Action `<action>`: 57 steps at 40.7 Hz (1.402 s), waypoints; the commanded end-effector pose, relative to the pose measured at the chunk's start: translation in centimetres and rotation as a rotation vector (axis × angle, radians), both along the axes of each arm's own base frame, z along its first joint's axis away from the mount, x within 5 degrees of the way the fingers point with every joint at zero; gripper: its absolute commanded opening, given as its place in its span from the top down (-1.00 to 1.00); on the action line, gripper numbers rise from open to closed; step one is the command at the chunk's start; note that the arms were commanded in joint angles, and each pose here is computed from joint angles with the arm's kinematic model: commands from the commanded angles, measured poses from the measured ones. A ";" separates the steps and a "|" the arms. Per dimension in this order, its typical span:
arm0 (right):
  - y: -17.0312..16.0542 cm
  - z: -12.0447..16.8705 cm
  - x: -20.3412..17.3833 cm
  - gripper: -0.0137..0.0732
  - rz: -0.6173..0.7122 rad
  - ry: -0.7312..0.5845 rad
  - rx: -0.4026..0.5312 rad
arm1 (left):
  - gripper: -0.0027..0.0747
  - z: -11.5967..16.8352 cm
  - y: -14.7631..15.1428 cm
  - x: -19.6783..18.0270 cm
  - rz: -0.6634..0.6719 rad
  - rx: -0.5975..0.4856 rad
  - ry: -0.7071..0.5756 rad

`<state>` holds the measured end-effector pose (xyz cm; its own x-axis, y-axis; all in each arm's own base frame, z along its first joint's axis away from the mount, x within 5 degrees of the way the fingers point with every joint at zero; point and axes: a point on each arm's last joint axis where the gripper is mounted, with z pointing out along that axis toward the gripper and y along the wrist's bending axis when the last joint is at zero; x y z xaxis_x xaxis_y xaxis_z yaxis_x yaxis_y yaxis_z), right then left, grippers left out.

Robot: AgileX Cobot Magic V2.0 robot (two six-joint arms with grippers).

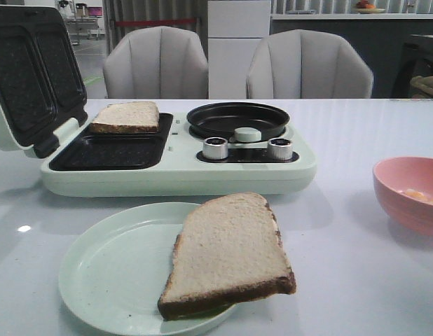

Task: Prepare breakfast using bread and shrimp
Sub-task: 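Open the left gripper and withdraw it from the press, then reach the right gripper down and grasp the remaining bread slice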

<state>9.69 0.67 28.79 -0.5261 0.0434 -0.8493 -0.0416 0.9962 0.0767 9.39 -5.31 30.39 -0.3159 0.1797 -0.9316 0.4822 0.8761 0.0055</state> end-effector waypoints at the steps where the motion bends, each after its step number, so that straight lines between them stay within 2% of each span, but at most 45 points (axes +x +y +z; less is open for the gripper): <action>1: 0.0 1.7 0.6 -0.66 -0.008 -0.106 0.021 | -0.38 1.7 -0.2 0.1 -0.013 -0.063 -0.091; 12: 0.0 2.7 1.0 -0.66 -0.026 -0.223 0.055 | -0.38 1.7 -0.2 0.1 -0.012 -0.062 -0.089; 18: 0.5 2.6 1.3 -0.66 -0.023 -0.198 0.184 | -0.38 1.7 -0.2 0.1 -0.012 -0.062 -0.089; 26: 2.5 1.6 3.0 -0.66 0.115 0.060 0.258 | -0.38 1.7 -0.2 0.1 -0.012 -0.062 -0.089; 33: 5.1 -0.5 5.1 -0.66 0.214 0.261 0.345 | -0.38 1.7 -0.2 0.1 -0.012 -0.062 -0.089; 43: 9.6 -3.6 7.8 -0.66 0.285 0.402 0.417 | -0.38 1.7 -0.2 0.1 -0.012 -0.062 -0.089; 57: 14.0 -6.6 12.5 -0.66 0.304 0.541 0.365 | -0.38 1.7 -0.2 0.1 -0.012 -0.062 -0.089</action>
<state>20.62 13.89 21.16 -0.9259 0.0294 -0.3767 -0.1661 0.8637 0.4758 9.39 -5.31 30.39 -0.3159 0.1797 -0.9316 0.4822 0.8761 0.0055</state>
